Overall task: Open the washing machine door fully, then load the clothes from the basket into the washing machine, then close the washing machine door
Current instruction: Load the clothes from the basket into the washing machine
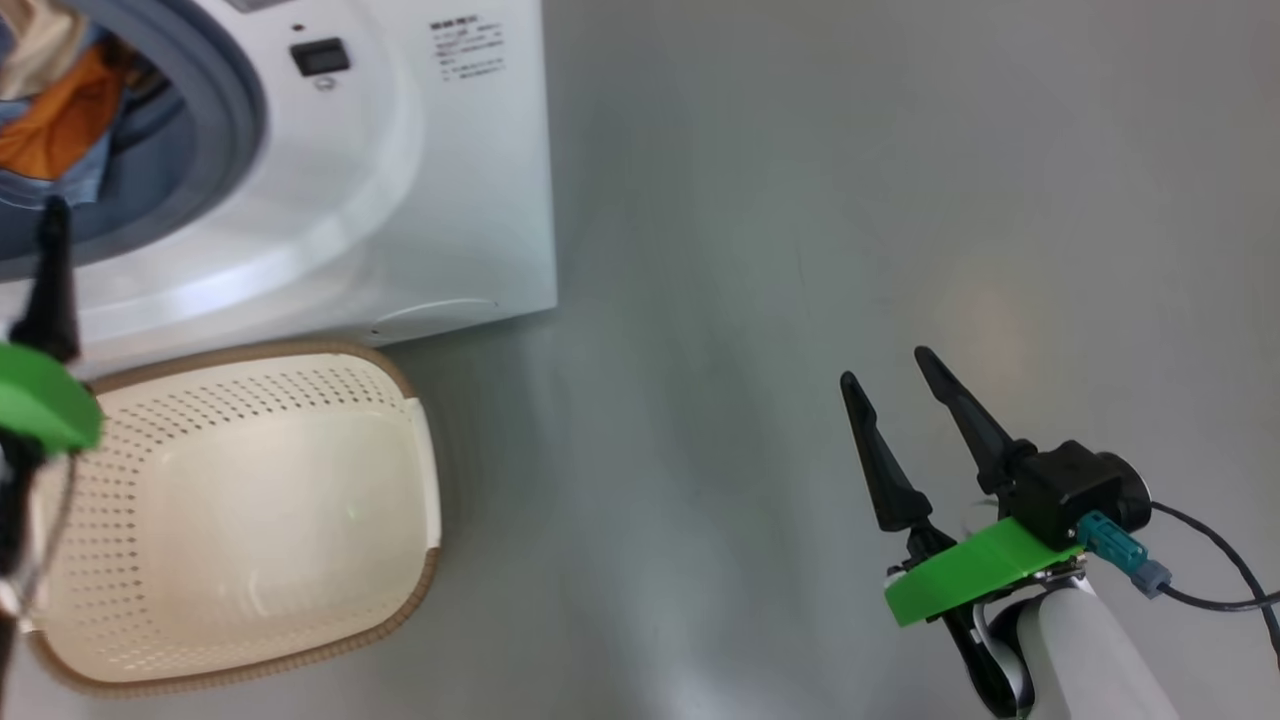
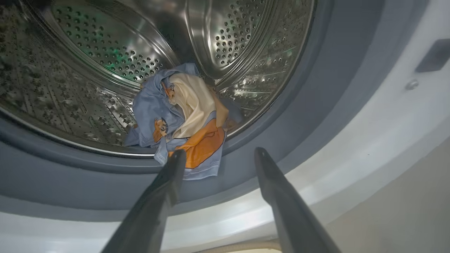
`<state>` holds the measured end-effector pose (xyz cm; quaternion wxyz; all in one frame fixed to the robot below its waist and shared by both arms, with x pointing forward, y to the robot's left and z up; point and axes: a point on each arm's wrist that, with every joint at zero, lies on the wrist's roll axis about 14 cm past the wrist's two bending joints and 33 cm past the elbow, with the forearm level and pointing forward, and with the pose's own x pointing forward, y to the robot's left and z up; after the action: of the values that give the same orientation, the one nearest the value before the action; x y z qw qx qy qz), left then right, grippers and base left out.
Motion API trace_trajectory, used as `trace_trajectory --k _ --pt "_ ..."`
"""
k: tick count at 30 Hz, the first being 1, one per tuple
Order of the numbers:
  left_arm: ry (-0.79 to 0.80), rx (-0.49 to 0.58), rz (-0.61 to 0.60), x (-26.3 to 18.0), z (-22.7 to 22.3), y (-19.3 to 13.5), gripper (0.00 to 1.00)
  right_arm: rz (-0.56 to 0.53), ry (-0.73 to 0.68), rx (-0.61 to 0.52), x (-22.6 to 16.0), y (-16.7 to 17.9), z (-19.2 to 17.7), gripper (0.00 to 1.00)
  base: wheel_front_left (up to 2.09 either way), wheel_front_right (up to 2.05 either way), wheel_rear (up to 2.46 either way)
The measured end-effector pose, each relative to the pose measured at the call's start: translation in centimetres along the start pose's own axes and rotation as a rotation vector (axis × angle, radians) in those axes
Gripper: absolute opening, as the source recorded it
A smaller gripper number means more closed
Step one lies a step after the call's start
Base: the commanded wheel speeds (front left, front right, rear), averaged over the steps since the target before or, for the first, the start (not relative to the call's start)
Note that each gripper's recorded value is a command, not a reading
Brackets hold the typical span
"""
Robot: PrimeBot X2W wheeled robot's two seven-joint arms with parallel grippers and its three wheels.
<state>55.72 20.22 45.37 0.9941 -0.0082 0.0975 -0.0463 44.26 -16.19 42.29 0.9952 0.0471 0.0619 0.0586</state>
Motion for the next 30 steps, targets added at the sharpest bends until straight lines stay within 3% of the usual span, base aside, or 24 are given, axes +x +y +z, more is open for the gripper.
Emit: trace_trajectory --k 14,30 --pt "0.26 -0.024 -0.085 8.5 -2.4 -0.4 1.0 -0.059 0.039 0.0 -0.2 -2.2 -1.3 1.0 0.0 0.0 0.0" --pt "0.383 0.097 -0.057 12.9 -4.8 0.1 1.0 -0.109 0.066 -0.007 -0.8 -4.1 -2.1 1.0 0.0 0.0 0.0"
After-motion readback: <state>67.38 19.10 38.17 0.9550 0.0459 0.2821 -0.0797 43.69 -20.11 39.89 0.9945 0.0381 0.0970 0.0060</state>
